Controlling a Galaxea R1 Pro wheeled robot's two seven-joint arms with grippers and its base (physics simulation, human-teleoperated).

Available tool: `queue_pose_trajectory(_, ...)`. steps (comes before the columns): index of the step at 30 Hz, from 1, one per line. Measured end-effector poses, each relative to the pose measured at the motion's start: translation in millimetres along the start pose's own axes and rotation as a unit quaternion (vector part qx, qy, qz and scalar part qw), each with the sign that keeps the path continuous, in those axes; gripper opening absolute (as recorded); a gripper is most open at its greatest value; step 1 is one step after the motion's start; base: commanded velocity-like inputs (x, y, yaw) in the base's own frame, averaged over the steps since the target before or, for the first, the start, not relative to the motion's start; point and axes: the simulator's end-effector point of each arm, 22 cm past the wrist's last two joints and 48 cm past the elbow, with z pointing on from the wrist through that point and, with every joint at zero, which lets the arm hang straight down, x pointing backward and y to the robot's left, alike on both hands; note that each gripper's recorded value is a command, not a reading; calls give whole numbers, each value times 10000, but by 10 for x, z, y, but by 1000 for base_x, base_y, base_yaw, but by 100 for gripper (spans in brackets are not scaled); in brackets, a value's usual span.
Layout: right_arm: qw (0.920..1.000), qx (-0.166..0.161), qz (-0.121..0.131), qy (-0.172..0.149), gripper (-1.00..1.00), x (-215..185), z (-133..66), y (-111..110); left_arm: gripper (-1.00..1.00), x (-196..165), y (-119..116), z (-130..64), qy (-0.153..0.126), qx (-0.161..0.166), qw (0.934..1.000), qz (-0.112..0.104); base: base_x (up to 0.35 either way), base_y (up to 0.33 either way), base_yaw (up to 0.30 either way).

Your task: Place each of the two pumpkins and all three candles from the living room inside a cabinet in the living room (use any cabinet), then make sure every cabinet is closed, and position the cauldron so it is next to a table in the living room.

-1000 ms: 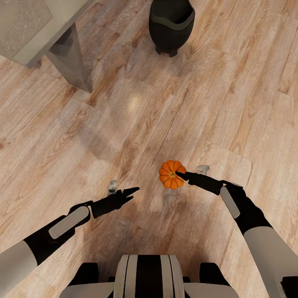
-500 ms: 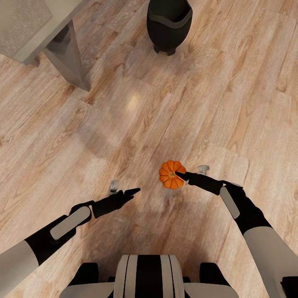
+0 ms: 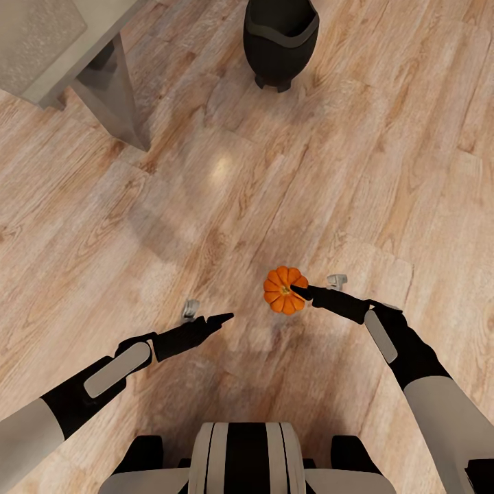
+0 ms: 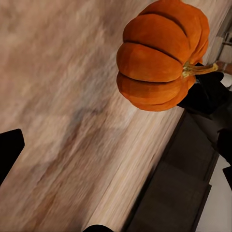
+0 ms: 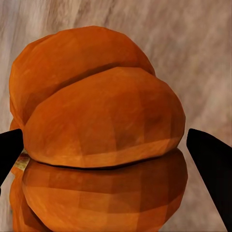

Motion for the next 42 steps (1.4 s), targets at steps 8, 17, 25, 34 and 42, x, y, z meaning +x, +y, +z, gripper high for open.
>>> queue_pose_trajectory(8, 10000, -14, 1, -25, -100, -11, -1, 6, 100, 3, 2, 1, 3, -3, 10000, -1, 0, 0, 0)
queue_pose_trajectory(17, 10000, -26, 20, -21, -100, 5, 10, 17, 100, -23, 206, -39, -68, -213, 9997, -62, 0, 0, 0)
queue_pose_trajectory(25, 9999, -63, -58, -105, -100, -125, -40, 120, 100, -77, 72, -74, -112, -157, 9998, 35, 0, 0, 0)
queue_pose_trajectory(34, 9995, -117, -202, -198, -100, -298, -114, 281, 100, -174, -117, -137, -184, -103, 9996, 178, 0, 0, 0)
queue_pose_trajectory(42, 9990, -130, -308, -299, -100, -449, -195, 398, 100, -237, -306, -191, -224, -22, 9993, 306, 0, 0, 0)
